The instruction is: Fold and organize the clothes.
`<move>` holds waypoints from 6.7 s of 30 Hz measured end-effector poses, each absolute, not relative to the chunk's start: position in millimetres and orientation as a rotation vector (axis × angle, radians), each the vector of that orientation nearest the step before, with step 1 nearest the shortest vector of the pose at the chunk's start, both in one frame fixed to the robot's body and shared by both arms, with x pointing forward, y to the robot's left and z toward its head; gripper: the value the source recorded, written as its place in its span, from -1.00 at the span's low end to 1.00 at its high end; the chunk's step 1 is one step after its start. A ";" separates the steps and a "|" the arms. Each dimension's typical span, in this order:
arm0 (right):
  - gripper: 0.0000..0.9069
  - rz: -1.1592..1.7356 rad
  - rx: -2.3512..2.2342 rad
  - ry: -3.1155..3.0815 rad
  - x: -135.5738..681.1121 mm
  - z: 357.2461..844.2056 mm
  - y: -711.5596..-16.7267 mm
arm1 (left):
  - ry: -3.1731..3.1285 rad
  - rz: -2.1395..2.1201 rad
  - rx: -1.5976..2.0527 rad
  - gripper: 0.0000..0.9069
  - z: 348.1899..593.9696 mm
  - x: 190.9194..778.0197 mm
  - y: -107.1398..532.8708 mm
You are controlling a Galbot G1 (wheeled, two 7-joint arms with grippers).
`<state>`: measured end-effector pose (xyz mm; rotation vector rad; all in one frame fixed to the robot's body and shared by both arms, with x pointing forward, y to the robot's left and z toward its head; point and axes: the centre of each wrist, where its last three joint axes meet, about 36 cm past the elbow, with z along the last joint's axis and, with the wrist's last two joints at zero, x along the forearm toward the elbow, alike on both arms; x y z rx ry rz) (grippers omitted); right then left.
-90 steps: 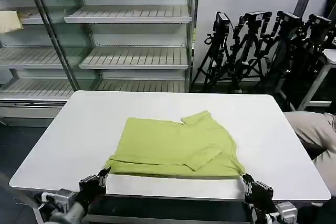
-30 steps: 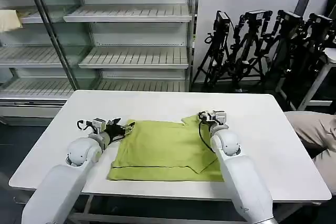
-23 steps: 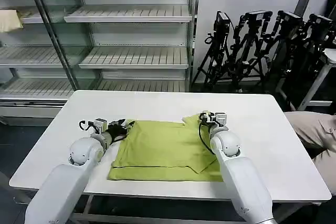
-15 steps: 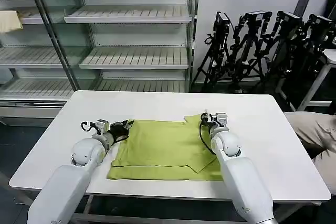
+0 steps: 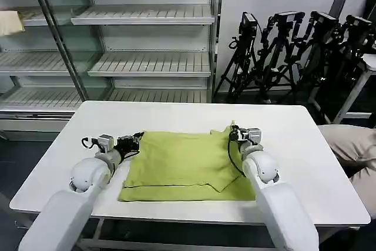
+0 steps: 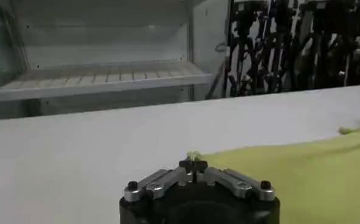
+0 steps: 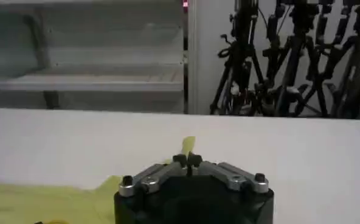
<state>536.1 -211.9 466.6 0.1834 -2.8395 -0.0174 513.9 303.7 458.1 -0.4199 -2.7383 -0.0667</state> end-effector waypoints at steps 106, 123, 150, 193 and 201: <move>1.00 0.255 0.219 -2.836 346.4 464.7 -220.6 | -2.691 -0.376 0.145 -0.98 481.1 389.9 384.4; 1.00 0.315 0.160 -2.845 339.9 462.1 -236.7 | -2.790 -0.436 -0.257 -0.98 528.4 377.5 310.9; 1.00 0.348 0.072 -2.853 335.7 460.4 -254.3 | -2.724 -0.269 -0.659 -0.07 486.9 416.2 180.6; 1.00 0.354 0.097 -2.890 339.7 463.0 -253.5 | -2.643 0.035 -0.134 -0.98 456.6 409.1 248.5; 1.00 0.351 0.102 -2.892 340.8 462.1 -252.3 | -2.614 0.087 -0.135 -0.98 446.6 404.1 243.5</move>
